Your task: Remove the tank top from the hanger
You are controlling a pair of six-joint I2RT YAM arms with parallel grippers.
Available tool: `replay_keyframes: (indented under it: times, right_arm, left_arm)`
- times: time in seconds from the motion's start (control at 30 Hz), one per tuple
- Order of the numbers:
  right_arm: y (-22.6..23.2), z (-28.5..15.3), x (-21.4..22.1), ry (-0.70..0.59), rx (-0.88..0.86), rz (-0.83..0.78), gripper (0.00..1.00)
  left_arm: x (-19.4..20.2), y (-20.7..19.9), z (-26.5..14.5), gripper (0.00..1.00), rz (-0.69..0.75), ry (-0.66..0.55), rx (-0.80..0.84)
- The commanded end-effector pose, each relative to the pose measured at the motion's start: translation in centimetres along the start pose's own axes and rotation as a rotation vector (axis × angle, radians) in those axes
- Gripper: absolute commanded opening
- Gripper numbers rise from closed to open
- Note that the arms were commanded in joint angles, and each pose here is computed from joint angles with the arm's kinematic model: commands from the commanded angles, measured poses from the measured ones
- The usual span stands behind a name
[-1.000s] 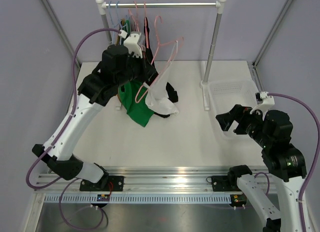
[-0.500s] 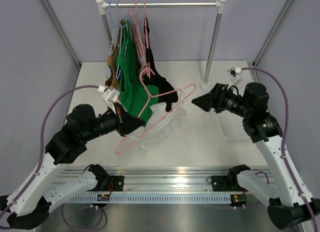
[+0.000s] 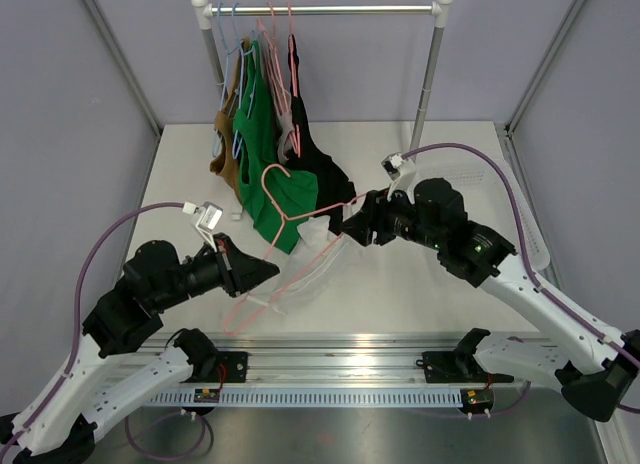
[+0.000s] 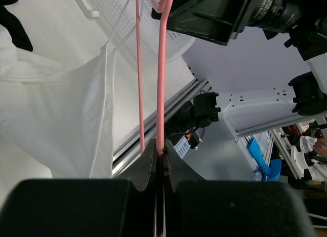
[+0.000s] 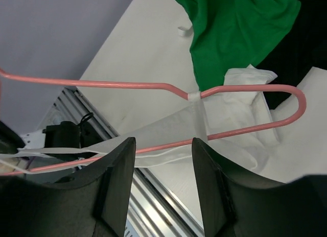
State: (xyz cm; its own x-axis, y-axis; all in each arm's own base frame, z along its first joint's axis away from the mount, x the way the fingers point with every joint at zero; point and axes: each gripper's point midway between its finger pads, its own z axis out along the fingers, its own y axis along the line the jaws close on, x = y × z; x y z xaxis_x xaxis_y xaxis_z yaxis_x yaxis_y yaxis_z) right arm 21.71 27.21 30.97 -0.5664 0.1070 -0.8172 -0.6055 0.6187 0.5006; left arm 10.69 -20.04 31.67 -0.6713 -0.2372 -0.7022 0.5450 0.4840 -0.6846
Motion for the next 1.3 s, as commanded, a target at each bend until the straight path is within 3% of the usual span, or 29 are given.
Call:
replay_keyframes:
  times: [0.0, 0.3, 0.53, 0.7, 0.83, 1.03, 1.1, 1.27]
  right_arm:
    - [-1.8, 1.4, -0.6, -0.051, 0.111, -0.095, 0.55]
    - [-3.4, 2.4, -0.6, -0.066, 0.179, -0.157, 0.49]
    - [-3.7, 3.5, -0.3, -0.044, 0.175, -0.185, 0.32]
    - [-3.5, 3.8, -0.3, -0.047, 0.16, -0.184, 0.3]
    - [-4.0, 3.7, -0.6, -0.058, 0.188, -0.19, 0.0]
    - [-6.8, 2.1, -2.1, -0.105, 0.377, -0.213, 0.0]
    - [-8.8, 1.3, -3.1, -0.121, 0.508, -0.231, 0.0]
    - [-11.3, 1.0, -3.9, -0.106, 0.652, -0.251, 0.0]
  left_arm:
    - [-0.5, -0.9, -0.4, 0.0, -0.014, -0.025, 0.035]
    - [0.0, -0.5, -0.5, 0.0, -0.014, -0.013, 0.018]
    - [-0.3, -0.9, -0.7, 0.0, -0.009, -0.022, 0.039]
    - [-0.2, -0.8, -0.6, 0.0, -0.007, -0.019, 0.036]
    - [-0.2, -0.7, -0.6, 0.0, -0.003, -0.02, 0.028]
    - [0.5, 1.5, -0.7, 0.0, 0.04, 0.011, -0.076]
    - [1.2, 1.8, -0.8, 0.0, 0.06, 0.043, -0.075]
    - [2.0, 1.3, -0.9, 0.0, 0.075, 0.068, -0.028]
